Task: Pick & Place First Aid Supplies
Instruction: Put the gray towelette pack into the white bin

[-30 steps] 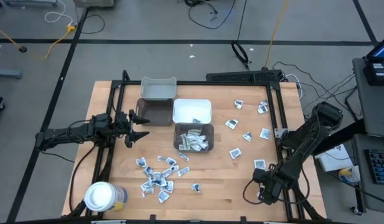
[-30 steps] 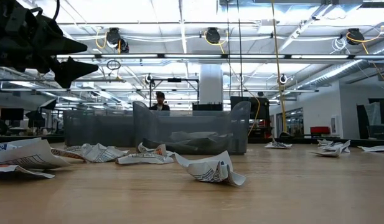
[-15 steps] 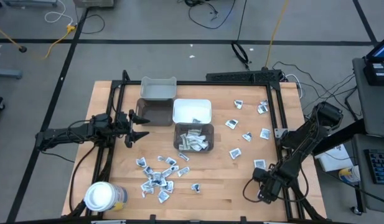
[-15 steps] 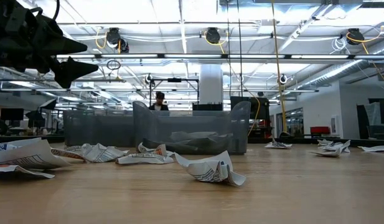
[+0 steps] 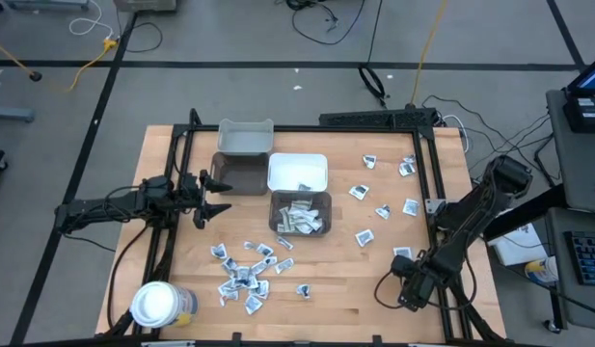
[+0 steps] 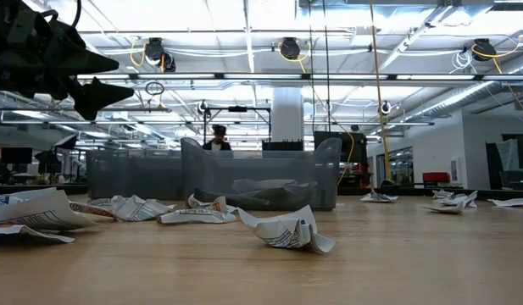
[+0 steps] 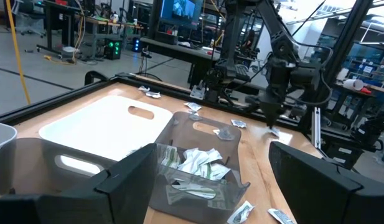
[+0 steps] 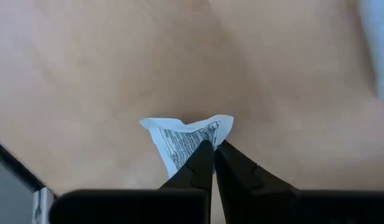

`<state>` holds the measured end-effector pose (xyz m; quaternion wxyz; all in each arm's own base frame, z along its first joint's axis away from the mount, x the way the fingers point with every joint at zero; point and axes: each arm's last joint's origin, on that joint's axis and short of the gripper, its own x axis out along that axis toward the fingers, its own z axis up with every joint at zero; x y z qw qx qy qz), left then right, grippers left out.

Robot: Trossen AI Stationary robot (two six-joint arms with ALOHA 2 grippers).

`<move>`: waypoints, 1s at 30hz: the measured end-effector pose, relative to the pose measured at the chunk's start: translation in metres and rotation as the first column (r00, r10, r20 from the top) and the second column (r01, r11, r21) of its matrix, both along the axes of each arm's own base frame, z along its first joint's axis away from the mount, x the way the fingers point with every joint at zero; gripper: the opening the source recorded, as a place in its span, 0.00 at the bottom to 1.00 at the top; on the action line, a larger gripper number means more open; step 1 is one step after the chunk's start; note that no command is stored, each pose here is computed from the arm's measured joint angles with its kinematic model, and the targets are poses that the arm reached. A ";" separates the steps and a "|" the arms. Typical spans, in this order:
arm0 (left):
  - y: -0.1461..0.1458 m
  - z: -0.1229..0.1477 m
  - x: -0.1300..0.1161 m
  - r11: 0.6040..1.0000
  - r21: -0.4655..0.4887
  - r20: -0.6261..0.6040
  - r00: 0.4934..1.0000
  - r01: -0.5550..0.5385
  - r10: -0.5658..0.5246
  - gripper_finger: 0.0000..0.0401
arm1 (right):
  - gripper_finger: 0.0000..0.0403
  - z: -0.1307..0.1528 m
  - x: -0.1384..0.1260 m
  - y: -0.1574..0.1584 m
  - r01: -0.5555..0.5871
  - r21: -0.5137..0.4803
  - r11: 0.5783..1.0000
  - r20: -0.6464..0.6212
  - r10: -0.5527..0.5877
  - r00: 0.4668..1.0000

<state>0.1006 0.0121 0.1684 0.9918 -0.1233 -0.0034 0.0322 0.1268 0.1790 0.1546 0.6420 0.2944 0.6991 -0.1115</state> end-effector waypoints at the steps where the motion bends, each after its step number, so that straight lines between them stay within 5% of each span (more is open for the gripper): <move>1: 0.000 0.000 0.000 1.000 0.000 0.000 1.000 0.000 0.000 0.77 | 0.01 0.005 0.001 -0.001 -0.006 -0.001 1.000 0.003 0.006 1.000; 20: 0.000 0.000 0.000 1.000 0.000 0.000 1.000 0.000 0.000 0.77 | 0.00 0.114 -0.002 -0.043 -0.078 -0.165 0.983 -0.112 0.060 0.992; 30: 0.000 0.000 0.000 1.000 0.000 0.000 1.000 0.000 0.000 0.77 | 0.00 0.108 0.039 -0.079 -0.066 -0.159 0.985 -0.119 0.047 0.992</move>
